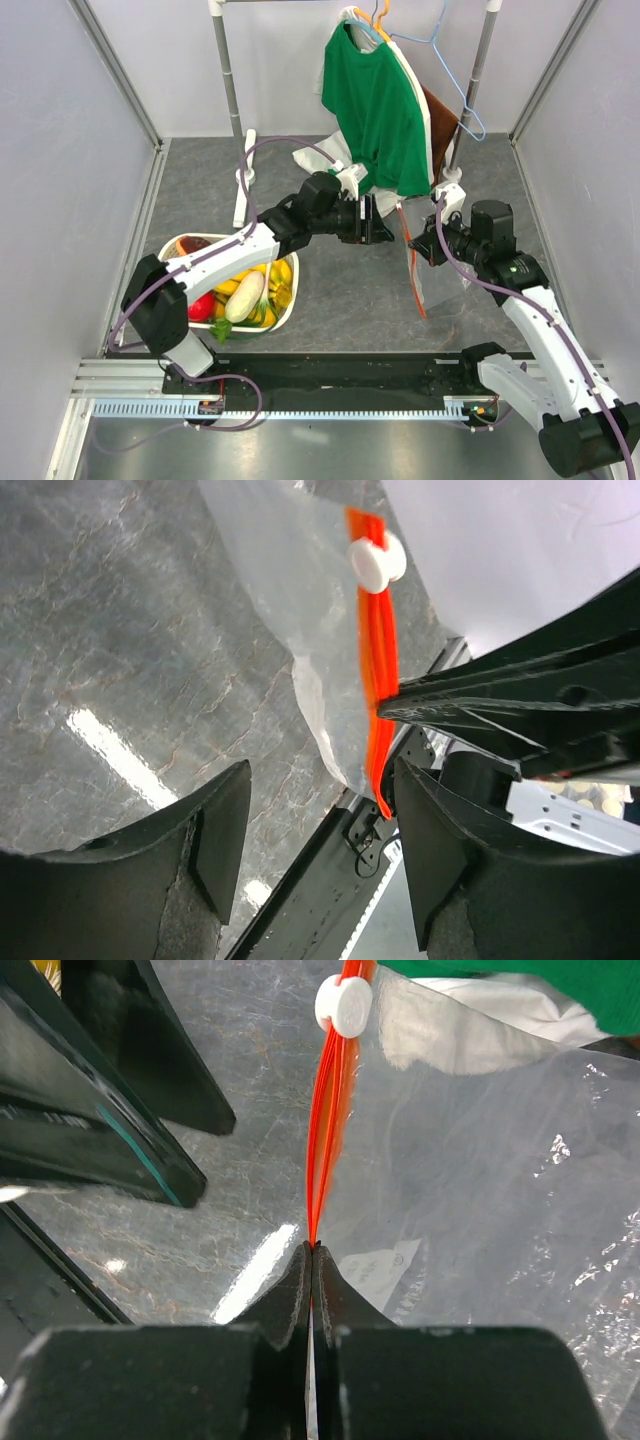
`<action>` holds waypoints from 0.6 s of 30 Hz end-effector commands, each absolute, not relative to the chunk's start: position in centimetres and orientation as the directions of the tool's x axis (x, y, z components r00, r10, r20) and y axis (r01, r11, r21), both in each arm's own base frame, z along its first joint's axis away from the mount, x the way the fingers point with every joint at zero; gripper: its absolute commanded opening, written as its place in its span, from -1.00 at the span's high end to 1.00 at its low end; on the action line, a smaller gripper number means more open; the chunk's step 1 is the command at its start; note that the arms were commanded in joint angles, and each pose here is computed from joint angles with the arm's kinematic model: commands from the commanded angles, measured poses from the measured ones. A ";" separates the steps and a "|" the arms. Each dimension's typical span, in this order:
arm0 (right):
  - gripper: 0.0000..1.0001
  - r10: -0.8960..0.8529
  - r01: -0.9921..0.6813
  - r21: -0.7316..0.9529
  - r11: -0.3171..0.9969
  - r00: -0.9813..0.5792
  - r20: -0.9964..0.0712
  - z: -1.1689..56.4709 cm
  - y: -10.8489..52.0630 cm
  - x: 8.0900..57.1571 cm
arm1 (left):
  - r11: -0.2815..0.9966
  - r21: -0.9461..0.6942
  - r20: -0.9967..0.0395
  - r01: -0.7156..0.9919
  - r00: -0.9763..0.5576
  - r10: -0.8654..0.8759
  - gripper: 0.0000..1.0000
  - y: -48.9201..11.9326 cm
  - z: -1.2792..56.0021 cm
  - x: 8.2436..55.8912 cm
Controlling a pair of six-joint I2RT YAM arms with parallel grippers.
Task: Place the food in the zip-top bag and seal the zipper
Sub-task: Open the zipper of the food storage bag.
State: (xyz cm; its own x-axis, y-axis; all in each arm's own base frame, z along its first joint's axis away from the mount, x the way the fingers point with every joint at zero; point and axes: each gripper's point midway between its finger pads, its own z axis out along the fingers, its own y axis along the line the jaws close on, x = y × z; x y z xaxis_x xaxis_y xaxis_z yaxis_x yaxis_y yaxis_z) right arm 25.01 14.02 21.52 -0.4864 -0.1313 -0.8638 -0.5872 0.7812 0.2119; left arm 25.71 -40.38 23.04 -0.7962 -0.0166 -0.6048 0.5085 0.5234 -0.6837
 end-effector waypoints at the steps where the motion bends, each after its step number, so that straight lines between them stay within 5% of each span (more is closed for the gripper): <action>1: 1.00 -0.064 -0.560 0.266 0.785 -0.499 -0.864 22.0 14.9 25.8 | 0.534 -0.692 -0.603 0.485 -0.796 -0.058 -0.30 -41.9 24.4 26.0; 18: 1.00 -0.058 -0.554 0.284 0.783 -0.519 -0.853 21.6 16.1 25.8 | 0.565 -0.689 -0.602 0.454 -0.792 -0.098 0.06 -43.6 23.0 28.5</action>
